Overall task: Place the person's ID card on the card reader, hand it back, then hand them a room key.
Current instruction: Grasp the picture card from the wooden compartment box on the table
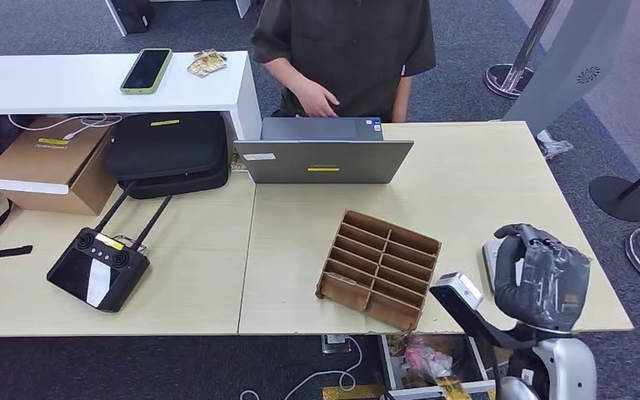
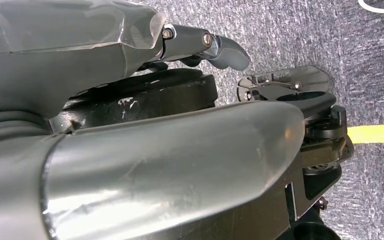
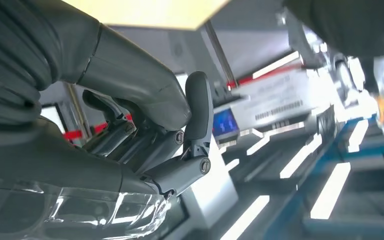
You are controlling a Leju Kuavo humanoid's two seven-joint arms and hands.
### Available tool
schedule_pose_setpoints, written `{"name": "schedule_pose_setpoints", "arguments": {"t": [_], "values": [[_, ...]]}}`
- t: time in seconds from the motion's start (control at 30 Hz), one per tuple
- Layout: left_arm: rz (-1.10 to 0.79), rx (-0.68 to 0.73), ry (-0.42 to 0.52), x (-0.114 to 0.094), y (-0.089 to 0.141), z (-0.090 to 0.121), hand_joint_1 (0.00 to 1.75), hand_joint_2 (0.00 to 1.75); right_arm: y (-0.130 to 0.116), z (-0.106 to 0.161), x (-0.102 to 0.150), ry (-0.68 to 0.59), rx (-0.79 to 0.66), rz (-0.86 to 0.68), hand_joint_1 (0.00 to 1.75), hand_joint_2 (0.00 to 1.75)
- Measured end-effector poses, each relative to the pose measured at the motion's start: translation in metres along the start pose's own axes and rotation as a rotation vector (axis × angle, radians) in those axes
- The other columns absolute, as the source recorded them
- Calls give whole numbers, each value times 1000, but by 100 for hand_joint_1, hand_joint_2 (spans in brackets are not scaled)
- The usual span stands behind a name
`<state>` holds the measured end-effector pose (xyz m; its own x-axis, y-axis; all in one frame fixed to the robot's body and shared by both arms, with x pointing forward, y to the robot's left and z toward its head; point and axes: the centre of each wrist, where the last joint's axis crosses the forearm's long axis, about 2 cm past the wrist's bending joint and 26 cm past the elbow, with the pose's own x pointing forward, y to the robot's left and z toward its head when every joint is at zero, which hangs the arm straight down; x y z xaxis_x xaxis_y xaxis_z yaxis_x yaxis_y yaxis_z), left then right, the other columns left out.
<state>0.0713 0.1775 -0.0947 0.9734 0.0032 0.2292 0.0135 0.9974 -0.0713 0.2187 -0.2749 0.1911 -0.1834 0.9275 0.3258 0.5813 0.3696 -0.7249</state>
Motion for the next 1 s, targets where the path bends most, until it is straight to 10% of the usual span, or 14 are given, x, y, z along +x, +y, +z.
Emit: {"name": "schedule_pose_setpoints", "arguments": {"t": [0.33, 0.5, 1.0], "values": [[15, -1, 2, 0, -1, 0, 0, 0, -16, -5, -5, 7, -174, 11, 175, 175], [24, -7, 3, 0, -1, 0, 0, 0, -13, -7, -5, 45, -63, -15, 0, 175], [33, -19, 21, 0, 0, 0, 0, 0, 16, -4, 1, 120, 359, -158, 0, 175]]}}
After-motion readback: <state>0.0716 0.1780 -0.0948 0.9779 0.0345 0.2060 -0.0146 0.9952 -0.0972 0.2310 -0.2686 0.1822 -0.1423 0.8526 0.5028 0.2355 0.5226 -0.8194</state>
